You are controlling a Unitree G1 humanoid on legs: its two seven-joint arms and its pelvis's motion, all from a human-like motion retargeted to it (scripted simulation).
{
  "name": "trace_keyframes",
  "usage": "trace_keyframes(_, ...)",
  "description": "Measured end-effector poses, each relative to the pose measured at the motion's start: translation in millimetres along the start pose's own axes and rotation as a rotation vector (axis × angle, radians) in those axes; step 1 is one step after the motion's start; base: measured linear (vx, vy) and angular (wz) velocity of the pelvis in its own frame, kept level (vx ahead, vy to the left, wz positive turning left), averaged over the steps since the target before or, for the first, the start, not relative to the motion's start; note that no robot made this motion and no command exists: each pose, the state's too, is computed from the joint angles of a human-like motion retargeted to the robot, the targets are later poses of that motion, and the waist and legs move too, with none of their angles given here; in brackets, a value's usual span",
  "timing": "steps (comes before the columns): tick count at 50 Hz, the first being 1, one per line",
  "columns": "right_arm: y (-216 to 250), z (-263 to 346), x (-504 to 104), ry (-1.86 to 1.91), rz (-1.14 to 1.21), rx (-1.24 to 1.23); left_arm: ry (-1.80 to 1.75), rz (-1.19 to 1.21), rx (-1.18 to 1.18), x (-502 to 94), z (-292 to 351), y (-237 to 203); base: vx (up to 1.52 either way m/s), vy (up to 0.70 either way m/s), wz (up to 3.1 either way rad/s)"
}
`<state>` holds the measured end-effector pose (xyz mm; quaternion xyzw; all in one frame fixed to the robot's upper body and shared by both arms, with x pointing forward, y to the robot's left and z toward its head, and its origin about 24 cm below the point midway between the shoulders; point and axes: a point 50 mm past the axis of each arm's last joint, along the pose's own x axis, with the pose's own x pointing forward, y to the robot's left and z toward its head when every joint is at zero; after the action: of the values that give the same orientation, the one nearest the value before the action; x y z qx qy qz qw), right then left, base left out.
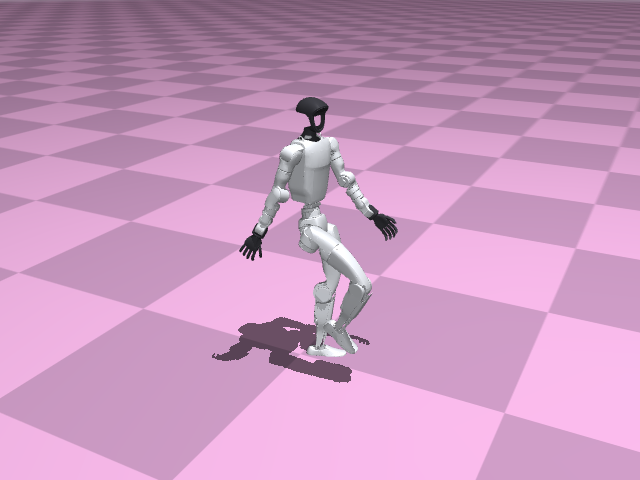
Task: Upper body actions
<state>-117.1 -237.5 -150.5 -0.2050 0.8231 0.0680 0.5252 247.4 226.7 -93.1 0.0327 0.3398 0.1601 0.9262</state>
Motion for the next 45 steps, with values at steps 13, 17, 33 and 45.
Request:
trace_keyframes(13,0.7,54.7,-7.1,-0.194,0.051,0.003,-0.050,0.026,0.166,4.8,19.9,3.3,0.02,-0.02,-0.13)
trace_keyframes(17,-7.1,95.7,-17.2,-0.365,0.021,-0.027,0.117,-0.015,0.211,-7.5,-33.1,5.5,0.03,-0.06,-0.44)
trace_keyframes(33,-23.6,176.0,-54.8,-0.650,-0.017,-0.203,0.983,-0.132,0.244,-147.7,-235.0,45.0,-0.05,-0.15,-0.34)
trace_keyframes(45,-22.8,151.6,-41.0,-0.549,-0.027,-0.196,1.097,0.021,-0.100,-182.6,-260.1,44.4,-0.13,-0.12,0.30)
